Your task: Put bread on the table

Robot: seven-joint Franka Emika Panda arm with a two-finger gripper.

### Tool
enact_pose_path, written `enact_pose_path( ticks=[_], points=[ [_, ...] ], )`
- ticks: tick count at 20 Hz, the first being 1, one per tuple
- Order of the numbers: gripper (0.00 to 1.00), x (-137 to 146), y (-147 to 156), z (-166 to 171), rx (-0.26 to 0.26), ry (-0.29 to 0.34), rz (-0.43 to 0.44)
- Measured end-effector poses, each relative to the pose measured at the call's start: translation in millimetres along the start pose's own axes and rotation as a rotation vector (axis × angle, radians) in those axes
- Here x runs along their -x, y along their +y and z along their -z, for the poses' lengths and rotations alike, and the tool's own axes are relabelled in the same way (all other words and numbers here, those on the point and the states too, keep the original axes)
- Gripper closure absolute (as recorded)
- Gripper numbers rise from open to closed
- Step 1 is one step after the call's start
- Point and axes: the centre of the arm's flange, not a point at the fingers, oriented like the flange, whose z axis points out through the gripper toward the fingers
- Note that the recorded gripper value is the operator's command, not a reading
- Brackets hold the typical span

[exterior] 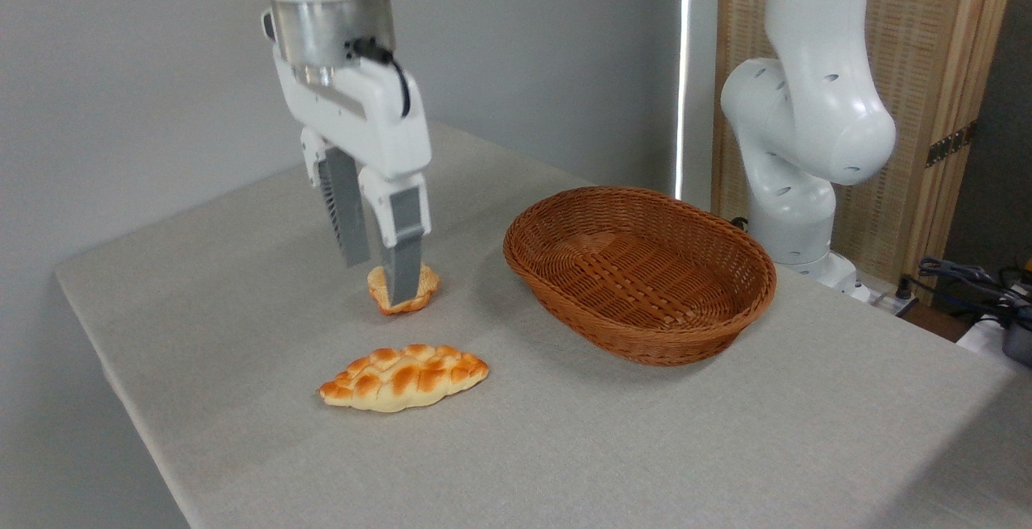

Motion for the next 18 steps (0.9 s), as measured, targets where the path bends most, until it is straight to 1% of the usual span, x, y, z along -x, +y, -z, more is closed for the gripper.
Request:
enact_pose_path(
  ticks=[2,3,6,8,11,15,18],
  points=[
    [0.0,7.3,-4.1,14.7,0.023,0.004,0.022],
    [0.0,12.5,-8.9,25.8,0.037,0.021,0.042],
    [0.0,19.5,-16.9,41.1,0.057,0.059,0.073],
    [0.0,24.7,-19.3,45.3,0.075,0.056,0.093],
    [0.0,28.9,-20.5,46.5,0.086,0.043,0.124],
    [0.0,31.2,-23.3,44.6,0.091,0.033,0.208],
    [0.0,28.9,-19.9,43.6,0.097,0.024,0.212]
  ],
)
